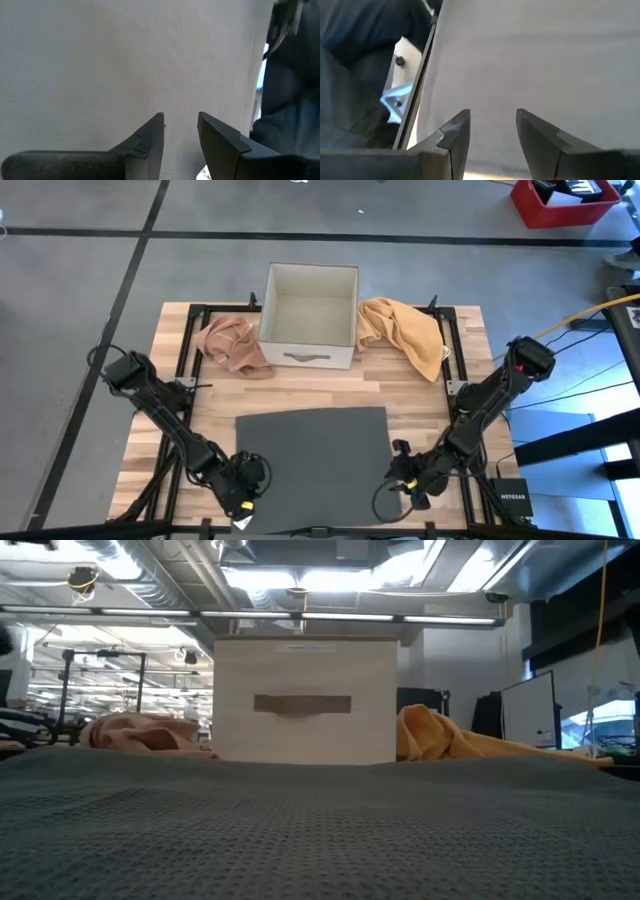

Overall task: Fold towel
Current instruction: Fold the dark gray towel

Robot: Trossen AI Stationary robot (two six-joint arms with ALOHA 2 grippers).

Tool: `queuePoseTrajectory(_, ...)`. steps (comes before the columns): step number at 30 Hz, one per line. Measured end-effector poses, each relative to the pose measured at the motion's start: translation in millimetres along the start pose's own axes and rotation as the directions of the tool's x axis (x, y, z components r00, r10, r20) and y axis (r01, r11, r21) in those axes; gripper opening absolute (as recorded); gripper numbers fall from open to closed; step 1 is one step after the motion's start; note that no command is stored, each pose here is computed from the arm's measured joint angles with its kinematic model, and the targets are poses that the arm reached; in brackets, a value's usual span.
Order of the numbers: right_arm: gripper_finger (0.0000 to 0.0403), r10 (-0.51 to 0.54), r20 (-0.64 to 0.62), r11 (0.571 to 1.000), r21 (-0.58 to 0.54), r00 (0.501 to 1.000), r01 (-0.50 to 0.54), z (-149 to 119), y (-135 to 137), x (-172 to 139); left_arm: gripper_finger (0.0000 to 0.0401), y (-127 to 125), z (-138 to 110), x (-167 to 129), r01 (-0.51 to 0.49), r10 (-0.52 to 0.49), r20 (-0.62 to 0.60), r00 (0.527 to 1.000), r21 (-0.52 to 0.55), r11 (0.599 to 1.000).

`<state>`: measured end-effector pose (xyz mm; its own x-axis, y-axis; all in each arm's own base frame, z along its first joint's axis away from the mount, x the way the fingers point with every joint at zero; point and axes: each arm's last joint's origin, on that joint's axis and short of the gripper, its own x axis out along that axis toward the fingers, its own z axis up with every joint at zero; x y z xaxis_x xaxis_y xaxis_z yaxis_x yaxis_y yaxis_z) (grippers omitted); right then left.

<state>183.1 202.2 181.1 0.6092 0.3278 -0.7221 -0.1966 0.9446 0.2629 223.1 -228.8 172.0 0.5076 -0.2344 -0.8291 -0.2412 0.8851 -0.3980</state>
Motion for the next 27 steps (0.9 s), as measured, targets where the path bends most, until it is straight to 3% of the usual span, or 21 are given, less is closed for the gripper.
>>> queuePoseTrajectory(3, 0.0163, -0.078, 0.053, 0.996, -0.046, 0.996, 0.081, 14, -9, -1, 0.0111, 6, 14, -7, -0.054, 0.051, 0.109, 0.993, 0.021, 0.998)
queuePoseTrajectory(6, 0.0163, -0.220, 0.085, 0.972, -0.070, 0.972, 0.226, 23, -28, 3, 0.0111, 22, 20, -4, -0.233, 0.221, 0.175, 0.960, 0.053, 0.971)
queuePoseTrajectory(11, 0.0163, -0.314, -0.021, 0.947, -0.075, 0.949, 0.312, 18, -61, 19, 0.0111, 50, 21, 7, -0.454, 0.447, 0.099, 0.889, 0.063, 0.889)
queuePoseTrajectory(19, 0.0163, -0.419, -0.193, 0.908, -0.110, 0.887, 0.405, 0, -80, 19, 0.0111, 68, 12, 14, -0.607, 0.607, 0.028, 0.794, 0.000, 0.795)
queuePoseTrajectory(22, 0.0163, -0.398, -0.214, 0.917, -0.091, 0.892, 0.388, 5, -76, 12, 0.0111, 65, 14, 9, -0.599, 0.599, 0.033, 0.800, -0.021, 0.801)
queuePoseTrajectory(27, 0.0163, -0.267, -0.222, 0.962, 0.005, 0.938, 0.275, 21, -56, -16, 0.0111, 34, 24, -29, -0.486, 0.489, 0.151, 0.859, -0.061, 0.872)
